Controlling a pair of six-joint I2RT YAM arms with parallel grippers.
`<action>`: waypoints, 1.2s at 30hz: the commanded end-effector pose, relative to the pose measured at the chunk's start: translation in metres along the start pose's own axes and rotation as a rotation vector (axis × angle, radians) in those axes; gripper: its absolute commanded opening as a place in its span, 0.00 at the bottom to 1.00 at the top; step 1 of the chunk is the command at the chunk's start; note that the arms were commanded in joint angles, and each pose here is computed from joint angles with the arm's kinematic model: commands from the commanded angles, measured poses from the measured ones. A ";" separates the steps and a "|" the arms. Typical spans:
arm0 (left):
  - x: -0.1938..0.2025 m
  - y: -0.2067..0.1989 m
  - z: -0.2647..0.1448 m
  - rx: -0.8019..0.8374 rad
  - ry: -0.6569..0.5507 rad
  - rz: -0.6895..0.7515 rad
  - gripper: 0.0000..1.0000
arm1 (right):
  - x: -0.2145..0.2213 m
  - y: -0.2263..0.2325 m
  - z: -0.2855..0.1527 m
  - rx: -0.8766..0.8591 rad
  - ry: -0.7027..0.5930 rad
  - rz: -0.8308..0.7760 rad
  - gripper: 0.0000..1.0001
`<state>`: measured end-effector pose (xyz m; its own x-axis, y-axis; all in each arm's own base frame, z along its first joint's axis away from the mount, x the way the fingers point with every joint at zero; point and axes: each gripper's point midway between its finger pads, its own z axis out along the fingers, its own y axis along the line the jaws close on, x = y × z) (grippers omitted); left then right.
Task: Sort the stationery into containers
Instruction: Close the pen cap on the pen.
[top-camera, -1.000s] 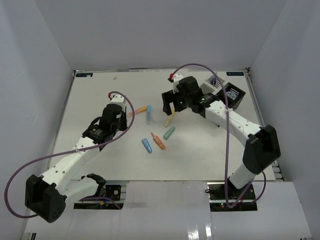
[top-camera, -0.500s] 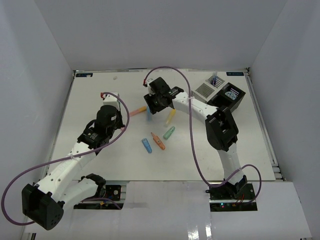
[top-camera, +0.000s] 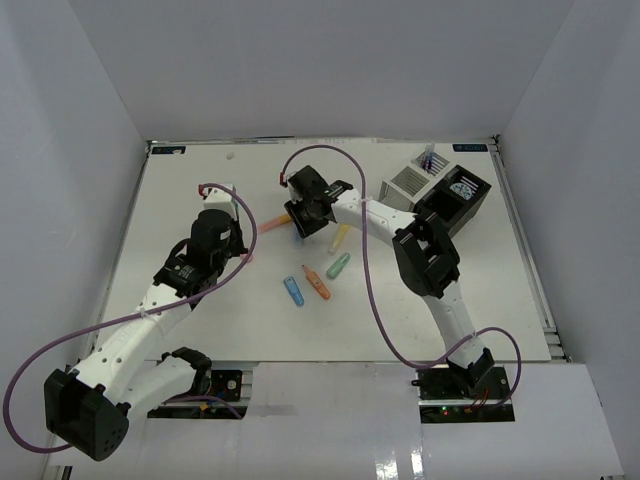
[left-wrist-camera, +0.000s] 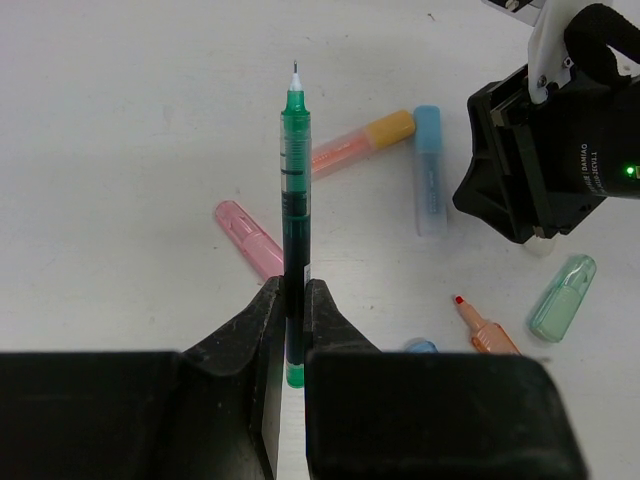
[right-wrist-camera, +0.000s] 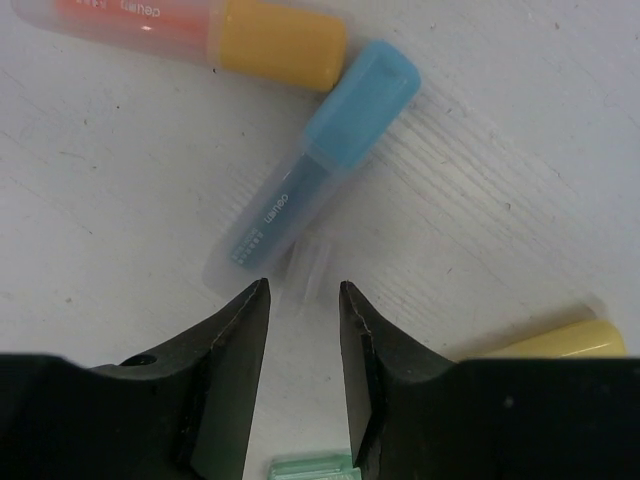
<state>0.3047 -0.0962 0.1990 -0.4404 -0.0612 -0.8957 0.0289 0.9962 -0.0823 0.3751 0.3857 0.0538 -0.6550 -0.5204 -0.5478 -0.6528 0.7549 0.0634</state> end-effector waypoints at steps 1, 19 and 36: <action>-0.011 0.000 -0.004 0.011 -0.037 -0.026 0.00 | -0.019 0.006 -0.001 0.000 -0.043 0.002 0.40; -0.011 0.000 -0.004 0.016 -0.035 -0.029 0.00 | 0.005 0.005 0.027 0.036 0.022 0.008 0.37; -0.009 0.003 -0.003 0.008 -0.030 -0.030 0.00 | 0.011 -0.004 0.032 0.119 0.053 -0.022 0.30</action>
<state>0.3058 -0.0936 0.1988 -0.4426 -0.0713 -0.8939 0.0228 0.9956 -0.0907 0.3802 0.3902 0.0276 -0.6638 -0.5408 -0.5166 -0.6229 0.7821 -0.0182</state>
